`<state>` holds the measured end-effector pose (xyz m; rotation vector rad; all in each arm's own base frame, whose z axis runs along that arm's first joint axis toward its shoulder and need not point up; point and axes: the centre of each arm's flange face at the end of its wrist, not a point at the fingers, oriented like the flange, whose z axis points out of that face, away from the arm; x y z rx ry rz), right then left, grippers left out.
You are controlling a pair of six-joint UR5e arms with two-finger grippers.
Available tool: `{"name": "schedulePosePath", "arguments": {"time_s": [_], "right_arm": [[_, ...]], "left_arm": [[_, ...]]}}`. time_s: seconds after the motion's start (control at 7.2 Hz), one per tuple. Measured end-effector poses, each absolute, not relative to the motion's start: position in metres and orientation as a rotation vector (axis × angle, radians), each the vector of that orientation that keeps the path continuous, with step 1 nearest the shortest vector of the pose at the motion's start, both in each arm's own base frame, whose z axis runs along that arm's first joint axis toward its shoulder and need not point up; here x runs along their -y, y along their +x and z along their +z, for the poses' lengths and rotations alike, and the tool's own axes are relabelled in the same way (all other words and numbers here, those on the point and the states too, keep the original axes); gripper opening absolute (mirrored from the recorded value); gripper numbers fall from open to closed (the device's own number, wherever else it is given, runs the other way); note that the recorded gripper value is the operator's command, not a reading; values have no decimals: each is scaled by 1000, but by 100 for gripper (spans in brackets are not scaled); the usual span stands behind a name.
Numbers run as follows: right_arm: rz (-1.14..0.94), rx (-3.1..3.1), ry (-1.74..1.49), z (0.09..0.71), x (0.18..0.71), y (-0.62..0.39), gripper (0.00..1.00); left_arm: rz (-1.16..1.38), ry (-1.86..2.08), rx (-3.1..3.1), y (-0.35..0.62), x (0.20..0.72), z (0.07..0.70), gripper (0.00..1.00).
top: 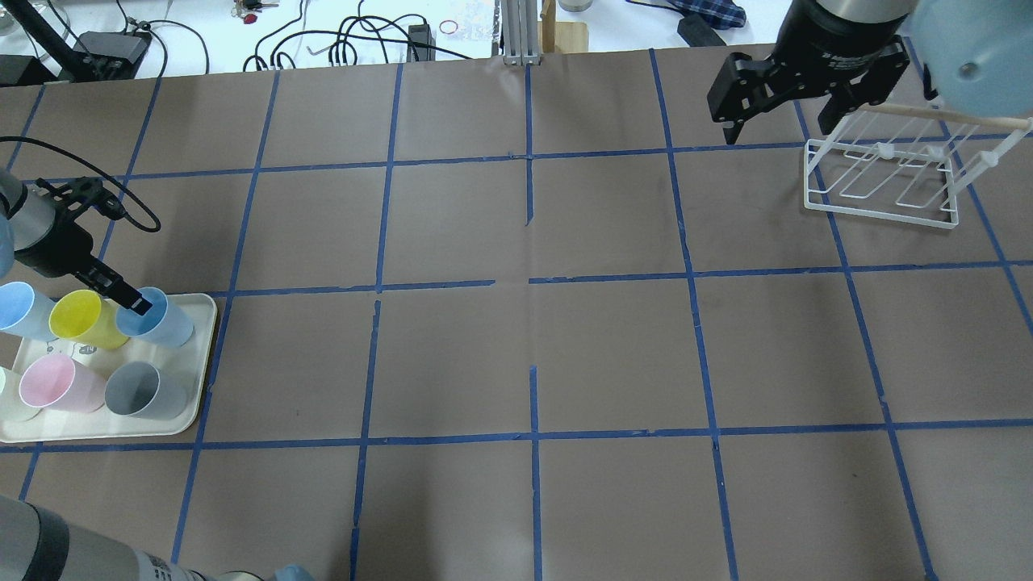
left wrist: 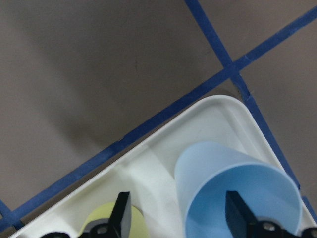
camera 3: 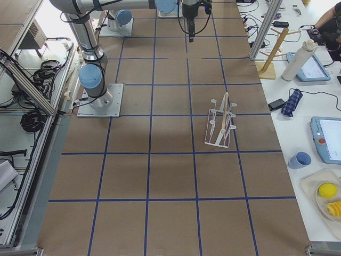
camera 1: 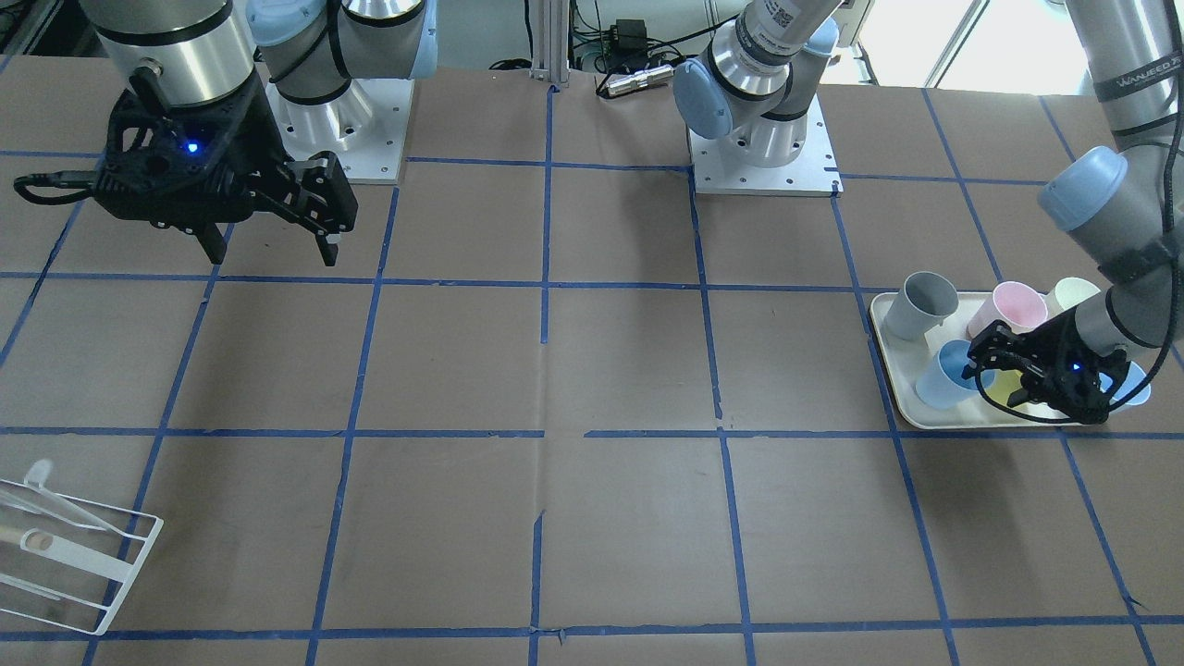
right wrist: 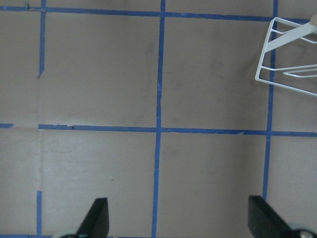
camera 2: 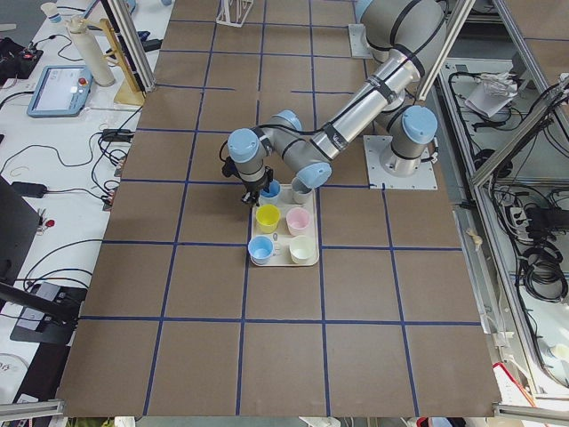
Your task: Transfer IKEA cup to right arm and place on rack
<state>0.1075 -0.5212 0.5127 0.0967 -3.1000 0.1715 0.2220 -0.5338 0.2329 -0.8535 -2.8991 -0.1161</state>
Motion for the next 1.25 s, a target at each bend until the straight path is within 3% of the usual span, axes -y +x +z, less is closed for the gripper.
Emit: {"name": "schedulePosePath", "arguments": {"time_s": [0.69,1.25], "right_arm": [[116,3097,236,518,520,-25,100],[4,3404,161,493,491,-129,100]], "left_arm": [[-37,-758,2903,211,545,257,0],[73,-300,2828,130,574,358,0]]}}
